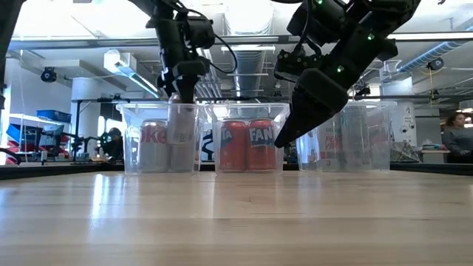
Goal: Sort soda cans
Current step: Put the red-silver soda can into the left transparent bin
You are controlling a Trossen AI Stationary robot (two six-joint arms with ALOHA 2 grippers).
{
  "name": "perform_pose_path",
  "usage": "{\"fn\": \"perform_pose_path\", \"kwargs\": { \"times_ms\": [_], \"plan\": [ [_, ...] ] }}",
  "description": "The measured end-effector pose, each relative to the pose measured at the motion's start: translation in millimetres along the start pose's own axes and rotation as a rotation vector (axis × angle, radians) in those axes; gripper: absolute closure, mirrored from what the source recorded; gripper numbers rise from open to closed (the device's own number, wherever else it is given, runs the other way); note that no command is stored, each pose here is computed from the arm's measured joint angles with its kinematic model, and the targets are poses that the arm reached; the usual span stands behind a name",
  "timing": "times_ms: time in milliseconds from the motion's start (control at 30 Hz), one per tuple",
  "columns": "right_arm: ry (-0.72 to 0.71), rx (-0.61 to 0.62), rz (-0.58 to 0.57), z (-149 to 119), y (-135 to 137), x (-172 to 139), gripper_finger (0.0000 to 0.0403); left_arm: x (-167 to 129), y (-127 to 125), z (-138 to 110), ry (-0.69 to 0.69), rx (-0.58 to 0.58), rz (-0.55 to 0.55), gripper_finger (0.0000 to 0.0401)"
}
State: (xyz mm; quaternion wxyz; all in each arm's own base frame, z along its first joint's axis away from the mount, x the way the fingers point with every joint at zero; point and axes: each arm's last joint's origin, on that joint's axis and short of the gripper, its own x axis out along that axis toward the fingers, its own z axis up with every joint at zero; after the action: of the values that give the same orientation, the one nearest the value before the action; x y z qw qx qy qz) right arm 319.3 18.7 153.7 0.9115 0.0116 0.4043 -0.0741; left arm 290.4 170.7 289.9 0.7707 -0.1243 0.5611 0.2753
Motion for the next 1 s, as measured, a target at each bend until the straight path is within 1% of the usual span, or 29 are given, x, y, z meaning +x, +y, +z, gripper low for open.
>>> {"fn": "perform_pose_path", "kwargs": {
  "times_ms": [167, 300, 433, 567, 733, 1000],
  "plan": [
    [0.021, 0.005, -0.003, -2.1, -0.3, 0.0, 0.0147, 4.0, 1.2, -1.3, 0.033, 0.043, -0.026, 0.0118],
    [0.028, 0.006, -0.004, -2.9, -0.4, 0.0, 0.0142, 7.7, 6.8, -2.3, 0.038, 0.037, -0.047, 0.0118],
    [0.028, 0.013, -0.004, -2.9, -0.4, 0.0, 0.0133, 19.0, 12.9, -7.2, 0.053, 0.017, -0.090, 0.0118],
    [0.028, 0.017, -0.004, -2.8, -0.4, 0.0, 0.0126, 28.2, 14.9, -11.1, 0.058, 0.005, -0.092, 0.0118],
    [0.028, 0.021, -0.004, -2.9, -0.4, 0.0, 0.0119, 30.0, 14.1, -8.4, 0.025, -0.004, -0.106, 0.0117],
    [0.028, 0.032, -0.004, -2.7, -0.4, 0.0, 0.0112, 45.5, 11.8, -17.3, 0.051, 0.000, -0.108, 0.0114]
  ]
}}
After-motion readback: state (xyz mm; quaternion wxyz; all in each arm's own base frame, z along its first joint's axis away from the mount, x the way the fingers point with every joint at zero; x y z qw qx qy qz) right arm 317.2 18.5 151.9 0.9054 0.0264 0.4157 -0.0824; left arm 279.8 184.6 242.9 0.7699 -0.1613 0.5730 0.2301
